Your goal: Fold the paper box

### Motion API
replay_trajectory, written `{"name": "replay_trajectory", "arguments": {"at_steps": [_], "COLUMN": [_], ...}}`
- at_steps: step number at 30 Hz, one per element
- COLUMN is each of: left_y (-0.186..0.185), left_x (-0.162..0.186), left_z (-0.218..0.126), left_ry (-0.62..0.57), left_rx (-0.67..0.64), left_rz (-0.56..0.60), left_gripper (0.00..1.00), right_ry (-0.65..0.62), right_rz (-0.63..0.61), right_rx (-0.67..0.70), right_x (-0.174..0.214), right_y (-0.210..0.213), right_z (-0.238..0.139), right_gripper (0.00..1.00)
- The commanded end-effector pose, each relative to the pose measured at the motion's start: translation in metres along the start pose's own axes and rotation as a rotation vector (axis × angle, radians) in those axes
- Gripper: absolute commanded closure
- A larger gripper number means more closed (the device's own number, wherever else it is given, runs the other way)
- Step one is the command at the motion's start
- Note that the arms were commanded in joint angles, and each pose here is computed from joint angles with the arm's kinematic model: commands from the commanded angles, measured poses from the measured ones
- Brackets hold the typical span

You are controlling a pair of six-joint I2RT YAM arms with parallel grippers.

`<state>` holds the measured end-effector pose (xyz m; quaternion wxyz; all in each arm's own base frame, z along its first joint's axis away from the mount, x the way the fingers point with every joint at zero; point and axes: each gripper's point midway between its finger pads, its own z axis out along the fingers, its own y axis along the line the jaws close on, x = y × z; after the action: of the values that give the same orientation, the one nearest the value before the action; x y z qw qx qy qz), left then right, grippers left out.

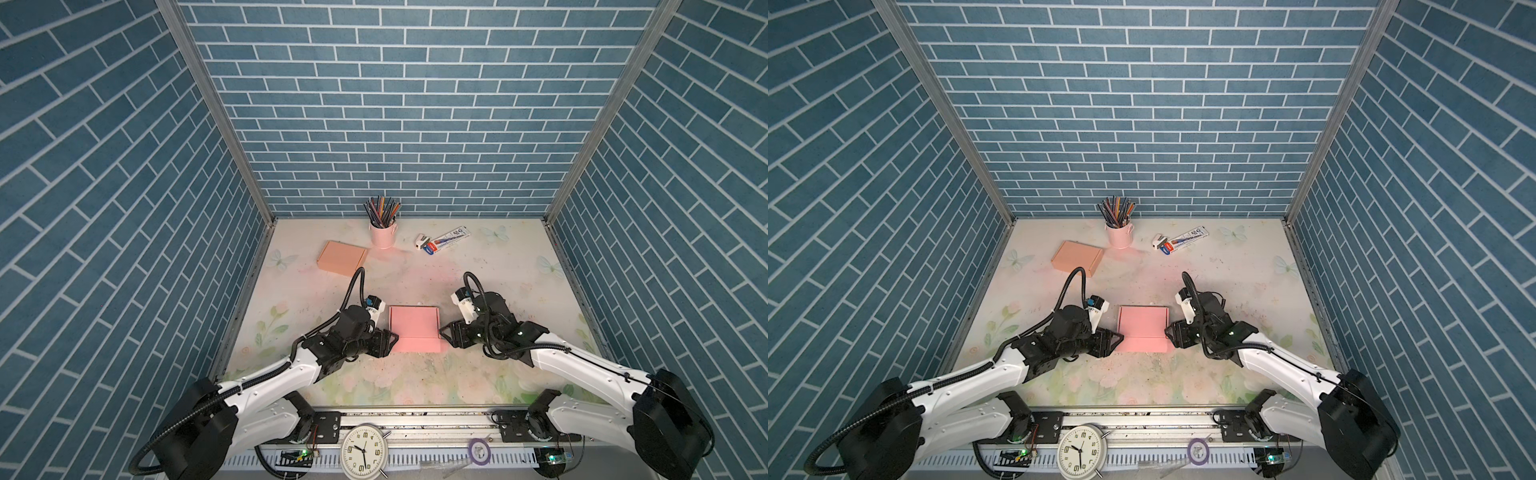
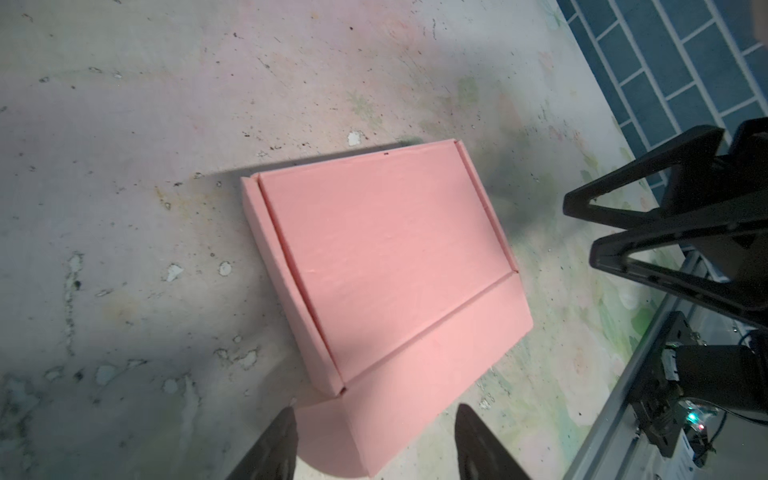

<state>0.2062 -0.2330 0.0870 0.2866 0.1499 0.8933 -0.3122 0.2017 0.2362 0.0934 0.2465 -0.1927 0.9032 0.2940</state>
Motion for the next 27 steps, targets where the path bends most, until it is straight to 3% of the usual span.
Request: {"name": "replay_trajectory", "arguments": {"at_steps": [1,27], "left_y": [0.005,-0.003], "left_x": [0.013,0.025], "left_z": [0.0,0.02], "left_ry": [0.029,0.046], "left_rx": [-0.028,0.033], "left_rz": [-0.021,-0.043], "left_gripper": [0.38,0.35], "right_ry": [0.043,0.105], "right_rz": [0.059,0.059], "right_rx": [-0.061,-0.086], "right_x": [0.016,0.036], "right_y": [0.009,0.018], "right_z": [-0.002,0.029], "right_gripper": [0.38,0.35]}}
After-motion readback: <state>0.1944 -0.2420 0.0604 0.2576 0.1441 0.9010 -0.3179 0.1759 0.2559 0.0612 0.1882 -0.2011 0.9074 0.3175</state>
